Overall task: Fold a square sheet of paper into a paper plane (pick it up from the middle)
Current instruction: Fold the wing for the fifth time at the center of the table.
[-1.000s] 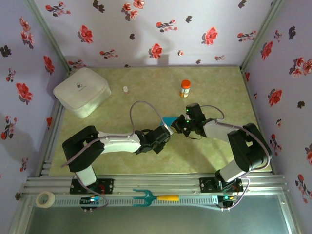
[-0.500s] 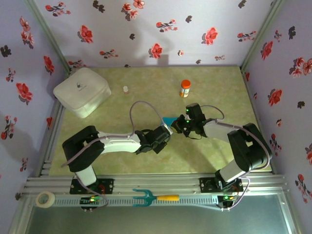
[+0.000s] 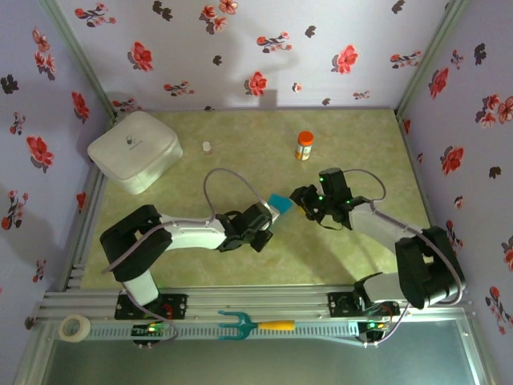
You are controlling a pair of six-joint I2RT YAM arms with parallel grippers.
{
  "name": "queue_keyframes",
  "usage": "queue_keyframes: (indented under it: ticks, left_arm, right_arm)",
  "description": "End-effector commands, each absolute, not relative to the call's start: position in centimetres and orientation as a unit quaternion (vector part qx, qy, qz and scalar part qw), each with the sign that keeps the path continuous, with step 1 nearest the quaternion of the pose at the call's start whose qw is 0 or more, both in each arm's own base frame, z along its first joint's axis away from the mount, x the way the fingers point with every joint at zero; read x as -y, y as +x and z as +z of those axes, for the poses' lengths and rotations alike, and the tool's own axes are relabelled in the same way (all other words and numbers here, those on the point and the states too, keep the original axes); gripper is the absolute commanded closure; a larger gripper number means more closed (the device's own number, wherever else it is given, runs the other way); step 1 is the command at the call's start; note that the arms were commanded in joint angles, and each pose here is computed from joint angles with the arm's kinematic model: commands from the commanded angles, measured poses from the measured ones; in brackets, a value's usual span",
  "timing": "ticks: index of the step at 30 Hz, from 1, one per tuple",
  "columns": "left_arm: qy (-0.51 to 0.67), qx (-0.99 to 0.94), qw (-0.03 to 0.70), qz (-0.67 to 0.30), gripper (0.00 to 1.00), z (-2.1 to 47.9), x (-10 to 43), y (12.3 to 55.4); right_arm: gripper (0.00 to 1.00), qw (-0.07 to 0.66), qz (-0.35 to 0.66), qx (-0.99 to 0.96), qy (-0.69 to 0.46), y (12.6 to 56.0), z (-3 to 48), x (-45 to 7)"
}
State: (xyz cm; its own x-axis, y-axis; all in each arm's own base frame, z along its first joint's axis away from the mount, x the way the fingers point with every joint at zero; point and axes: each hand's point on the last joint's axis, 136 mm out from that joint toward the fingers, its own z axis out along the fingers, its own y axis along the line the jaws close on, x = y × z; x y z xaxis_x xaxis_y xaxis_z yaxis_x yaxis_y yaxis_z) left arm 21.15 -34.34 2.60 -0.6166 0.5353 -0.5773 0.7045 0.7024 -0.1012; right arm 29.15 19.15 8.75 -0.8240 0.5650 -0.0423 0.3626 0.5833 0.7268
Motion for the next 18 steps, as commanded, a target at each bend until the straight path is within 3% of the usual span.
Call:
queue_keyframes:
  ticks: [1, 9, 18]
  left_arm:
    - [0.325, -0.872, 0.253, -0.265, 1.0, 4.6, 36.5, 20.6]
    - [0.264, -0.865, 0.217, -0.368, 1.0, 4.7, 36.8, 20.8]
    - [0.234, -0.86, 0.186, -0.413, 1.0, 3.9, 37.2, 21.1]
  right_arm:
    - [0.55, 0.144, 0.337, -0.89, 0.271, 28.4, 7.6, -17.5]
    - [0.55, 0.133, 0.352, -0.887, 0.269, 28.4, 7.4, -18.1]
    - [0.57, 0.134, 0.398, -0.873, 0.249, 28.9, 8.0, -19.6]
